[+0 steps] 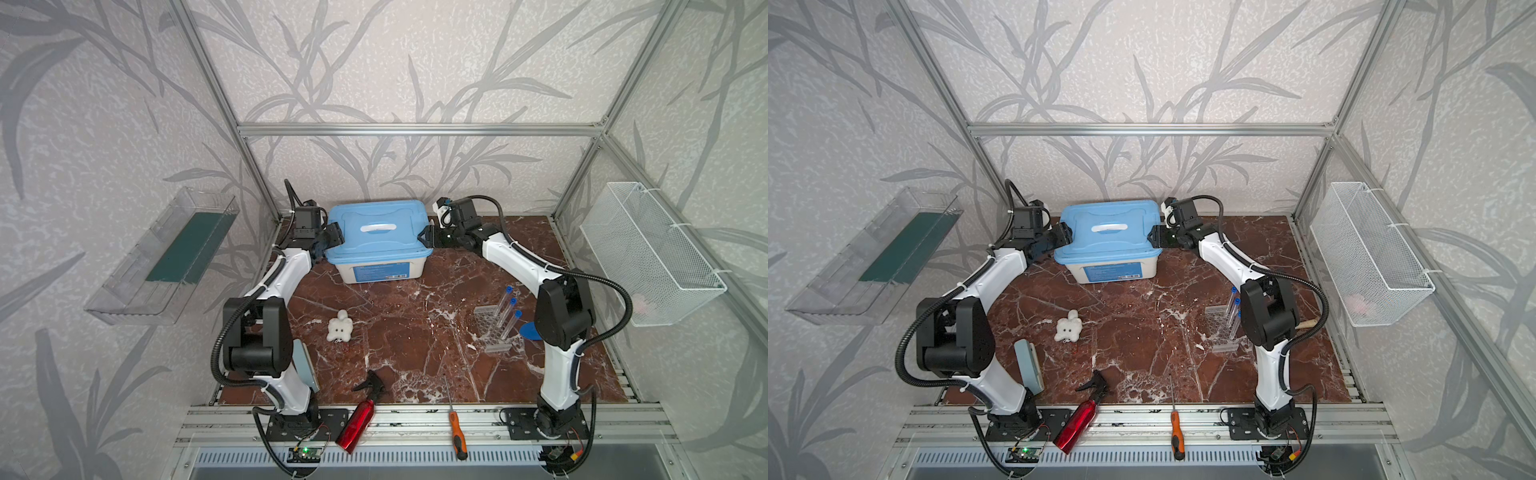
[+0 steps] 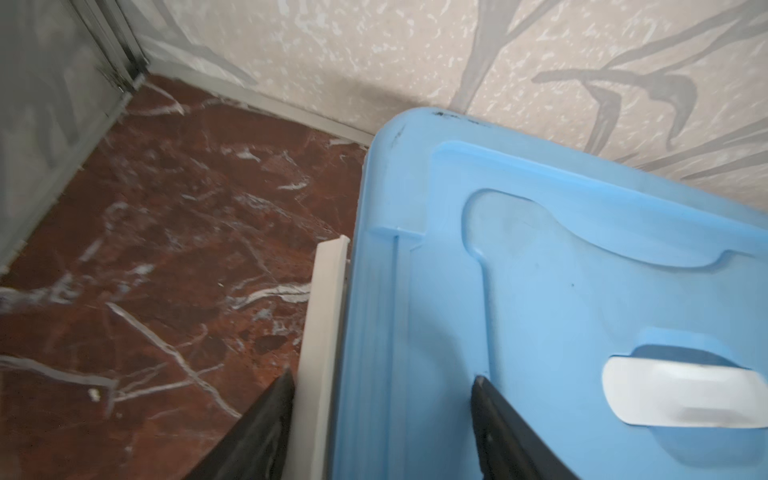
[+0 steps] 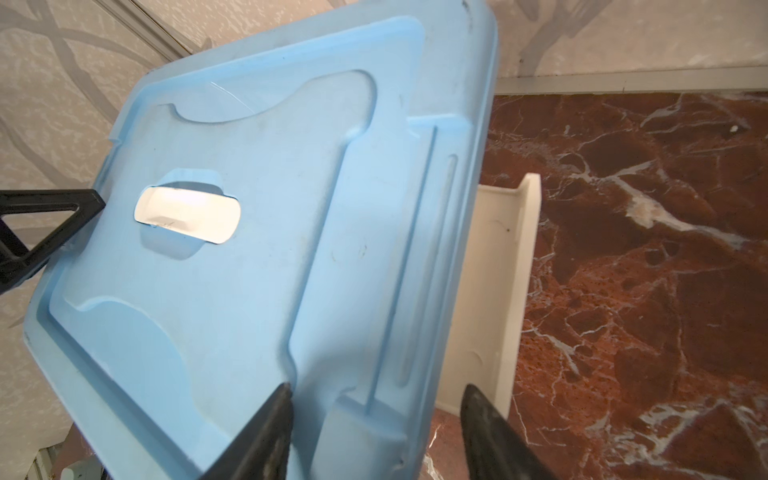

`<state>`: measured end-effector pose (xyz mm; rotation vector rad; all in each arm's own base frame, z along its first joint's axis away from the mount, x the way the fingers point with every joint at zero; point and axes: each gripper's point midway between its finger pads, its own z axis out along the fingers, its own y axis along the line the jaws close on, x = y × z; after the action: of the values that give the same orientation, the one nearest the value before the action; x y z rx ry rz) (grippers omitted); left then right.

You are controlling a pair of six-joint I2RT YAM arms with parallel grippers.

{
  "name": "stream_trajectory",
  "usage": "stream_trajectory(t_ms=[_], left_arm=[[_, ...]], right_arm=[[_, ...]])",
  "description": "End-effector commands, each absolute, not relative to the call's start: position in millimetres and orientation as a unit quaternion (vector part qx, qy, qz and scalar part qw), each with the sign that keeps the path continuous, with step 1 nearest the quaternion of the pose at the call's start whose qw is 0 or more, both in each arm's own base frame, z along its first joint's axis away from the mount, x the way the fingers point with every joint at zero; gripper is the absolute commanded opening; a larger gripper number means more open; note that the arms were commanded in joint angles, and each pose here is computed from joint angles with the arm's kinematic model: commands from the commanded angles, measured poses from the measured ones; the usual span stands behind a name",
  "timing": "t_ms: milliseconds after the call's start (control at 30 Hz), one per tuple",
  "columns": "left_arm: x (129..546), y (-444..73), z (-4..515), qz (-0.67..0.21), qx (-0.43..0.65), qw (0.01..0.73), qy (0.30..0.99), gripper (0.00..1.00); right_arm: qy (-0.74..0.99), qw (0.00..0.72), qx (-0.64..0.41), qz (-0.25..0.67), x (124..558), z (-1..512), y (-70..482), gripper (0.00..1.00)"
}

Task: Organize the chemistry lab equipment
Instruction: 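Press down the lid edges onto the bin rim with both grippers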

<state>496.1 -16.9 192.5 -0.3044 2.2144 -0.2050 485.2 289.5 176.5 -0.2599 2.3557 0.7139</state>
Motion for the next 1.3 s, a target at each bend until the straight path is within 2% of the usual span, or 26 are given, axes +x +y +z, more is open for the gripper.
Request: stream_trajectory(t_ms=[0,133,233,333,600,733,867,900,1267], left_arm=[[477,-57,180,-0.088,-0.063,0.388,0.915,0.65],[477,-69,177,-0.079,-0.046,0.383,0.919,0.6],[474,-88,174,-0.041,-0.009,0.381,0.924,0.56],[474,-98,160,-0.056,-0.014,0.367,0.928,0.55],[473,-77,160,-0.014,-0.045,0.369,0.928,0.51],[473,-77,162,-0.017,-0.049,0.371,0.927,0.52],[471,-74,162,-0.012,-0.054,0.373,0.926,0.53],[471,-74,163,-0.013,-0.055,0.374,0.926,0.53],[468,-79,159,-0.029,-0.061,0.371,0.926,0.53]], right_arm=[[0.955,0.192,-0.095,0.204,437,84,272,0.62],[0.956,0.189,-0.093,0.203,435,81,271,0.62],[0.956,0.19,-0.09,0.204,435,79,271,0.61],[0.954,0.193,-0.09,0.21,435,82,273,0.61],[0.929,0.265,-0.097,0.242,444,156,276,0.61],[0.913,0.298,-0.073,0.269,454,197,262,0.73],[0.901,0.326,-0.062,0.28,461,216,247,0.96],[0.903,0.319,-0.057,0.28,462,212,244,0.98],[0.895,0.232,-0.039,0.38,461,162,263,0.99]])
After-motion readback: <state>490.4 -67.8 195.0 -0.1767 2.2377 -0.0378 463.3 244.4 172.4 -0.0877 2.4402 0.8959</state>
